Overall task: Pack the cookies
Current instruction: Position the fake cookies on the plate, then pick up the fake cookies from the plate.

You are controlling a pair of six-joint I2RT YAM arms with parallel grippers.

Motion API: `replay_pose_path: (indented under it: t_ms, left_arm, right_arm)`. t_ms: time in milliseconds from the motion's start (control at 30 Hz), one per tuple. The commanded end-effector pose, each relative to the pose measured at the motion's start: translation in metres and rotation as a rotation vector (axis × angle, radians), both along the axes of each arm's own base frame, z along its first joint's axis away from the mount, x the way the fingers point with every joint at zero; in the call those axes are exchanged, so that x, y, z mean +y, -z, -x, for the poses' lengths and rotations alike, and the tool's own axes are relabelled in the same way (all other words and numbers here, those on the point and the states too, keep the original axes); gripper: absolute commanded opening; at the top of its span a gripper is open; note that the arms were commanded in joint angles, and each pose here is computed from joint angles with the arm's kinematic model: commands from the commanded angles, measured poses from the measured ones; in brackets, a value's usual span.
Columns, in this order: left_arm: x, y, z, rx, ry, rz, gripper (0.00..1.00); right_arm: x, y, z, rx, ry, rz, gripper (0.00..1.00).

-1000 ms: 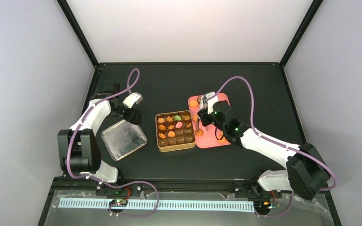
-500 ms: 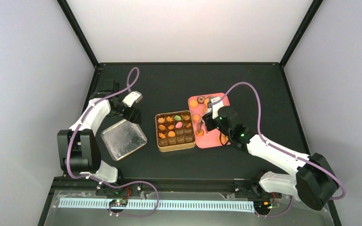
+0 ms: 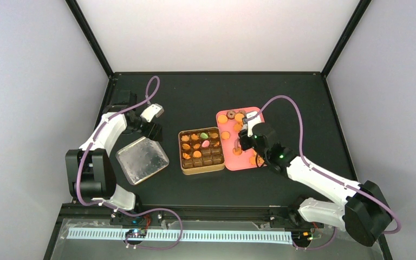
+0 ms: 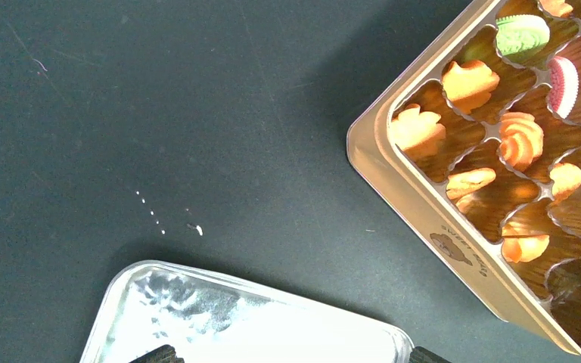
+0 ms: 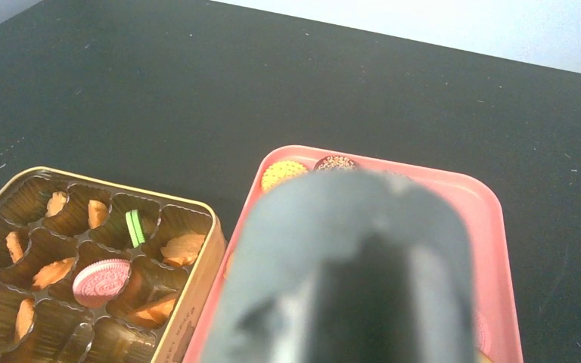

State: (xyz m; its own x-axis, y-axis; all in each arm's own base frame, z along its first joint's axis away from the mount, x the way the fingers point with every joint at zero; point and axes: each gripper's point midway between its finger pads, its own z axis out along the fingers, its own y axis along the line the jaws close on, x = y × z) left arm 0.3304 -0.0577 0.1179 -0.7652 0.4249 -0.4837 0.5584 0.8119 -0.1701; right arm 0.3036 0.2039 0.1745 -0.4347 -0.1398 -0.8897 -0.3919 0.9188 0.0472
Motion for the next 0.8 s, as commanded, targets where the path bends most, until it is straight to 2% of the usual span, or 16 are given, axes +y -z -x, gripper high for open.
replay_pose_path:
  t_ms: [0,233,767]
  left_arm:
    - [-0.001,-0.017,-0.005,-0.034,0.011,0.017,0.8]
    - [0.0,-0.015,-0.004,-0.028,0.01,0.016,0.8]
    - [0.0,-0.016,-0.003,-0.033,0.011,0.013,0.8]
  right_arm:
    - [0.003,-0.027,0.0,-0.058,-0.013,-0.052,0.33]
    - [0.013,-0.036,-0.001,-0.072,-0.052,-0.08,0.34]
    - [0.012,0.003,-0.006,-0.015,-0.034,-0.003,0.38]
